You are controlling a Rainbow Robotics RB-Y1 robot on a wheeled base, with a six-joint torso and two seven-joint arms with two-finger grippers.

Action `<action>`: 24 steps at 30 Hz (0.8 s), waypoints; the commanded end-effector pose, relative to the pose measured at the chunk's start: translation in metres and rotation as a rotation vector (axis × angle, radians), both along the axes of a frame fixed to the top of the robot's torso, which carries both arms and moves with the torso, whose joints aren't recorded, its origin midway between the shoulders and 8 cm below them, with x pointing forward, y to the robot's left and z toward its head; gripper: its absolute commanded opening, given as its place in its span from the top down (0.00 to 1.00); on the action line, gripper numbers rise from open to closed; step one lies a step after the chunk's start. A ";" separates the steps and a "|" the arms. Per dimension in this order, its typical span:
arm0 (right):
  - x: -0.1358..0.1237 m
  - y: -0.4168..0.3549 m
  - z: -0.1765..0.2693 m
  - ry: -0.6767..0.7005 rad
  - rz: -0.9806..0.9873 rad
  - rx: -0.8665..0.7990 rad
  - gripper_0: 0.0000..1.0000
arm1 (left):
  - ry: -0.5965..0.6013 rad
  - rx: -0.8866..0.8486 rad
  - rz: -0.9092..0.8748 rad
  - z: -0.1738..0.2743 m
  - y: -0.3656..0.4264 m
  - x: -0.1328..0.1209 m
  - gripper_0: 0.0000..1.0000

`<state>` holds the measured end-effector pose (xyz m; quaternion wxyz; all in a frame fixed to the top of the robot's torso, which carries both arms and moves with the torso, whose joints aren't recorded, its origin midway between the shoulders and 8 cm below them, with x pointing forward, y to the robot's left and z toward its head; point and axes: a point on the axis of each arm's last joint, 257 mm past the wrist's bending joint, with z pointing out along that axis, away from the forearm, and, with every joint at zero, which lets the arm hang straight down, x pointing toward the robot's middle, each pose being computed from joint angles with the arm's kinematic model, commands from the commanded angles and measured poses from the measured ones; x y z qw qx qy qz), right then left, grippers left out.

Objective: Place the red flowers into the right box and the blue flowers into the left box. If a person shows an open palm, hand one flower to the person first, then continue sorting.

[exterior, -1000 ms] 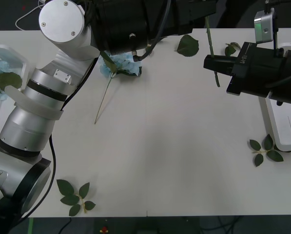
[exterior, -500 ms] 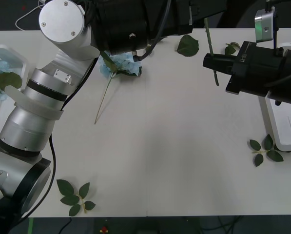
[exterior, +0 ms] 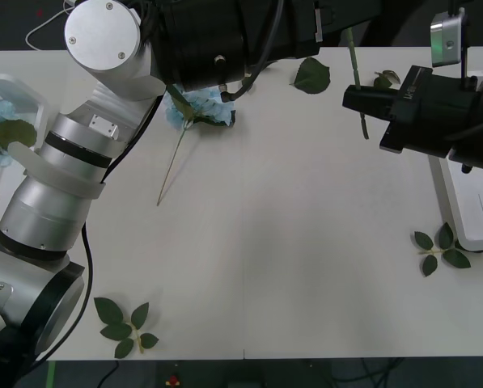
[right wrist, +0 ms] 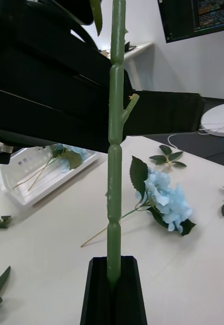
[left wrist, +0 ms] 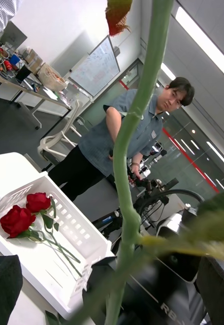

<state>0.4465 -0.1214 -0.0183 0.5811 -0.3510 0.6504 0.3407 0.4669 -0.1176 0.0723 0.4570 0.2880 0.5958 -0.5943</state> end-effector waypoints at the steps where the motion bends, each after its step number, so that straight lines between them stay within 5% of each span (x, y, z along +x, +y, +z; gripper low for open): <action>1: 0.010 -0.051 0.006 0.001 -0.104 -0.047 1.00 | -0.012 -0.007 -0.022 0.027 -0.004 -0.007 0.00; 16: 0.012 -0.258 -0.056 0.204 -0.514 -0.223 1.00 | 0.006 0.006 -0.008 0.014 0.009 0.000 0.00; 24: 0.009 -0.350 -0.097 0.304 -0.715 -0.359 1.00 | -0.115 0.233 0.159 0.006 0.082 0.044 0.00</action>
